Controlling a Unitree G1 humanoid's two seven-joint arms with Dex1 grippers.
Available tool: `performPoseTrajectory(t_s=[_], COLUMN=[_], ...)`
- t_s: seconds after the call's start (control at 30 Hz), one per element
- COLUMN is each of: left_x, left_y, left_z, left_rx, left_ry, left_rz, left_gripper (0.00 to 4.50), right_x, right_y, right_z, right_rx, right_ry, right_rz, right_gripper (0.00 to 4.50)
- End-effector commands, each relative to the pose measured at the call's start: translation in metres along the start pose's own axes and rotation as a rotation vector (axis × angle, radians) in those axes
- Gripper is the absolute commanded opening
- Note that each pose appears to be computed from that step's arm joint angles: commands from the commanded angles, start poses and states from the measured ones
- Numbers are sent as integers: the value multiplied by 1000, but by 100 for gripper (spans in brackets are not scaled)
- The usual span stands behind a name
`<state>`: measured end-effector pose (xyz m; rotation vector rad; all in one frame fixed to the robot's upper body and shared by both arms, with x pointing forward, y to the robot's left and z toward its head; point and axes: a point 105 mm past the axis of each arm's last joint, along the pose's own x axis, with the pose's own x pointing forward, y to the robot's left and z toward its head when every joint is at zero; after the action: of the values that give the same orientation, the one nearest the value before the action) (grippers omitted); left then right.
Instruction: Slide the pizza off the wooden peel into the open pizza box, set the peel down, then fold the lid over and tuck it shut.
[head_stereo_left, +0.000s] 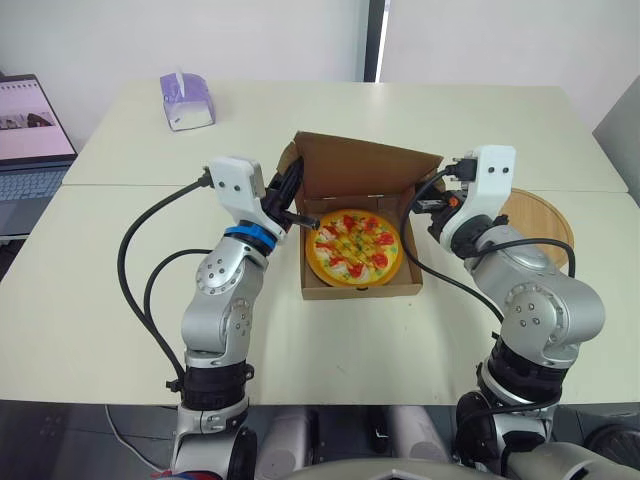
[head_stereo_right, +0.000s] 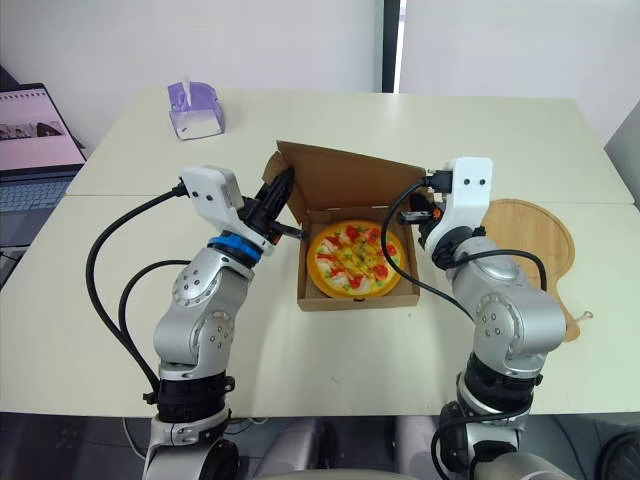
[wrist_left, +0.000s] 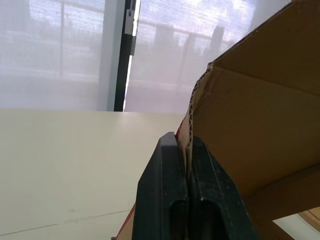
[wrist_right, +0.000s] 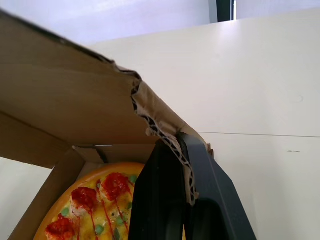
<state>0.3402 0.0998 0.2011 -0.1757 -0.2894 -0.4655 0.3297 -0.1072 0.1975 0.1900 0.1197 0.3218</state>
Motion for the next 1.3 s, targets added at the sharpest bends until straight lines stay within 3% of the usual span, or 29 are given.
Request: performPoseTrajectory(t_s=[0.03,0.47,0.7,1.07,1.3], left_x=[4,39,46,30,-2], left_y=[-39,-41,-41,-35,-31], left_z=[-10,19,12,8,2], left_rx=[-60,-165,-219,-178,-171], left_ry=[35,2,48,68,109], left_rz=[-152,-25,21,19,-9], left_gripper=[0,0,0,0,0], right_x=[3,9,11,7,-2], right_y=[45,44,48,51,46], right_z=[-14,3,10,4,-8], right_rx=[3,-9,-13,-17,-61], right_ry=[60,32,34,59,72], right_rz=[206,227,256,269,239], right_gripper=[4,4,4,4,4])
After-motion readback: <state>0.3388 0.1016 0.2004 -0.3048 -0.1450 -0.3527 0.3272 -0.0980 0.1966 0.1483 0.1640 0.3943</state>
